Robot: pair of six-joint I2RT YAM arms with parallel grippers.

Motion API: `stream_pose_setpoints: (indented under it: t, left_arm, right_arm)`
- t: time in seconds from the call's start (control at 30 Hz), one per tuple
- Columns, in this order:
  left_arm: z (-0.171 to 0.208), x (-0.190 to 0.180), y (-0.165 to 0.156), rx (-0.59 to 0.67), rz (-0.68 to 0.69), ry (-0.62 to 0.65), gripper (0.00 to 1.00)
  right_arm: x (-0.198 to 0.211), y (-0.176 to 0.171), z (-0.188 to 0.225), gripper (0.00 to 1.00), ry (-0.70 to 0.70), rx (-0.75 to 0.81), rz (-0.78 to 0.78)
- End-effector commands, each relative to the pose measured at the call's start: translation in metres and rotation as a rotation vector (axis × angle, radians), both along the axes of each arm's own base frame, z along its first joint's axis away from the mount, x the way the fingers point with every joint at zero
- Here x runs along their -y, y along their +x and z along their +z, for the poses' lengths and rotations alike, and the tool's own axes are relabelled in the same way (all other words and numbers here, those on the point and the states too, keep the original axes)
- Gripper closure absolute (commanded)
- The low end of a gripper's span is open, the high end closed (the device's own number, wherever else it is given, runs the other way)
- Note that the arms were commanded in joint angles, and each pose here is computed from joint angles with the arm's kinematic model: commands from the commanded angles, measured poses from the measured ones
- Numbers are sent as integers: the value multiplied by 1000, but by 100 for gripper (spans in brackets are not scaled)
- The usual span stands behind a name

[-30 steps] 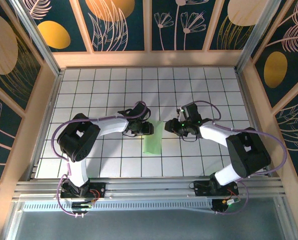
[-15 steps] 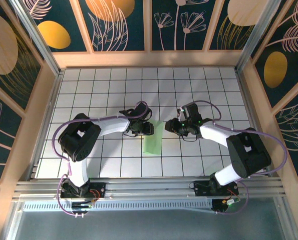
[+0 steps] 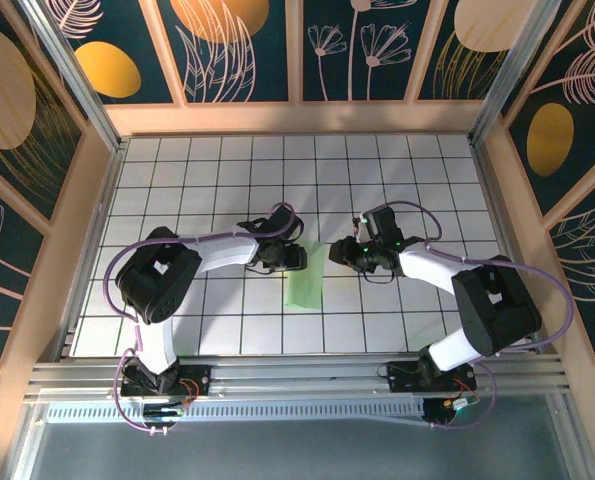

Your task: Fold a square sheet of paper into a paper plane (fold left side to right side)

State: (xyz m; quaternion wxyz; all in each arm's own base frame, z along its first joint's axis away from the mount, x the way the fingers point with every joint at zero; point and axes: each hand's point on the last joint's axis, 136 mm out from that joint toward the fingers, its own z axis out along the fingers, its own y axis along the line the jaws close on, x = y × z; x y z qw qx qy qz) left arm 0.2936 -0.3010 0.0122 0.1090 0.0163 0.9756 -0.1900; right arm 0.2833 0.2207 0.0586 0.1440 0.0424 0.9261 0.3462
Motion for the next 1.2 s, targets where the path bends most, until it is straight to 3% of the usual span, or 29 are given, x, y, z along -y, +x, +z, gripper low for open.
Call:
stream_pose_setpoints:
  t: [0.0, 0.57, 0.83, 0.97, 1.17]
  left_arm:
    - [-53, -24, -34, -130, -8, 126, 56]
    - [-53, -24, -33, -128, -2, 124, 56]
    - [-53, -24, -34, -132, 6, 122, 56]
    - [-53, -25, -33, -130, 10, 125, 55]
    - [-54, -26, -33, -131, 12, 129, 56]
  right_arm:
    - [2, -3, 0, 61, 9, 3, 6]
    - [-1, -6, 0, 61, 24, -4, 12]
    - [-20, -8, 7, 63, 120, -19, 41]
    - [-39, -12, 6, 72, 155, -41, 88]
    - [-58, -15, -3, 95, 177, -74, 132]
